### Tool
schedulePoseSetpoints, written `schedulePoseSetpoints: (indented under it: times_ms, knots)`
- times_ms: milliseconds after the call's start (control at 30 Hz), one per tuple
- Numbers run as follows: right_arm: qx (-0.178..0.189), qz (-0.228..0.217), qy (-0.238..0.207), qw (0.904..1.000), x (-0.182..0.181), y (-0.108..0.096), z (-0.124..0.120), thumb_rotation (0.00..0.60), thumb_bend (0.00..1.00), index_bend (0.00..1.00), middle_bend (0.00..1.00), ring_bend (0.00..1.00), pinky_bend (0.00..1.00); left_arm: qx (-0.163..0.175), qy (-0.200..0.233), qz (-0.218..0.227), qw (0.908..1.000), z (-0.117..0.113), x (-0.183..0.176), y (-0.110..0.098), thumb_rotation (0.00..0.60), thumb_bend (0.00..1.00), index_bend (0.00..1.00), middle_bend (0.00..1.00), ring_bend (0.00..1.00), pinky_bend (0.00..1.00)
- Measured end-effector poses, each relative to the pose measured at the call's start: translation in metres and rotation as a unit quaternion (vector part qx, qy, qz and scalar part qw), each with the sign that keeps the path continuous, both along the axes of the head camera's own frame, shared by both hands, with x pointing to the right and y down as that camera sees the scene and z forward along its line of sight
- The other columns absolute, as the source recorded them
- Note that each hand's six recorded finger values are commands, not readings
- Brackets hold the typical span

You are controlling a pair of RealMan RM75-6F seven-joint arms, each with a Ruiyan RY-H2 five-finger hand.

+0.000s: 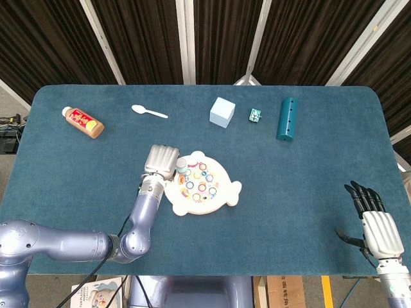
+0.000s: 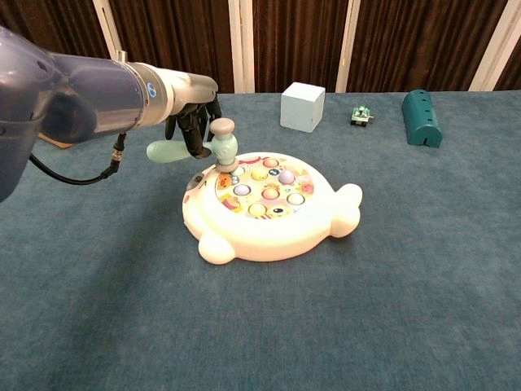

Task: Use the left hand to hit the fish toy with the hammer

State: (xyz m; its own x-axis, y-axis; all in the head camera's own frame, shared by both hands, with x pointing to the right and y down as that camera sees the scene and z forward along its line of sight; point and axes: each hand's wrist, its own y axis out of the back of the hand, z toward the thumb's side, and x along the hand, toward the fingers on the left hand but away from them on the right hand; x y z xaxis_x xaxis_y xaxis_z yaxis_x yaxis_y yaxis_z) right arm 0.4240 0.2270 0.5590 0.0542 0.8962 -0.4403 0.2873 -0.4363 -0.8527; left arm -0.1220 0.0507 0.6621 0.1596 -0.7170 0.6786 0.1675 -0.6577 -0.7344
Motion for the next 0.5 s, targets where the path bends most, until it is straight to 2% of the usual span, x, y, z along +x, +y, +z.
schedulePoseSetpoints:
  times_ms: [267, 500]
  knots:
    - [0.001, -0.001, -0.001, 1.0000, -0.001, 0.000, -0.001, 0.600, 0.21, 0.00, 0.00, 0.00, 0.01, 0.014, 0.042, 0.001, 0.9990, -0.020, 0.016, -0.004, 0.600, 0.62, 0.75, 0.55, 0.37, 0.46]
    - [0.001, -0.001, -0.003, 1.0000, -0.001, 0.000, 0.000, 0.600, 0.21, 0.00, 0.00, 0.00, 0.01, 0.014, 0.045, 0.006, 0.9989, -0.030, 0.025, -0.002, 0.600, 0.62, 0.75, 0.55, 0.37, 0.46]
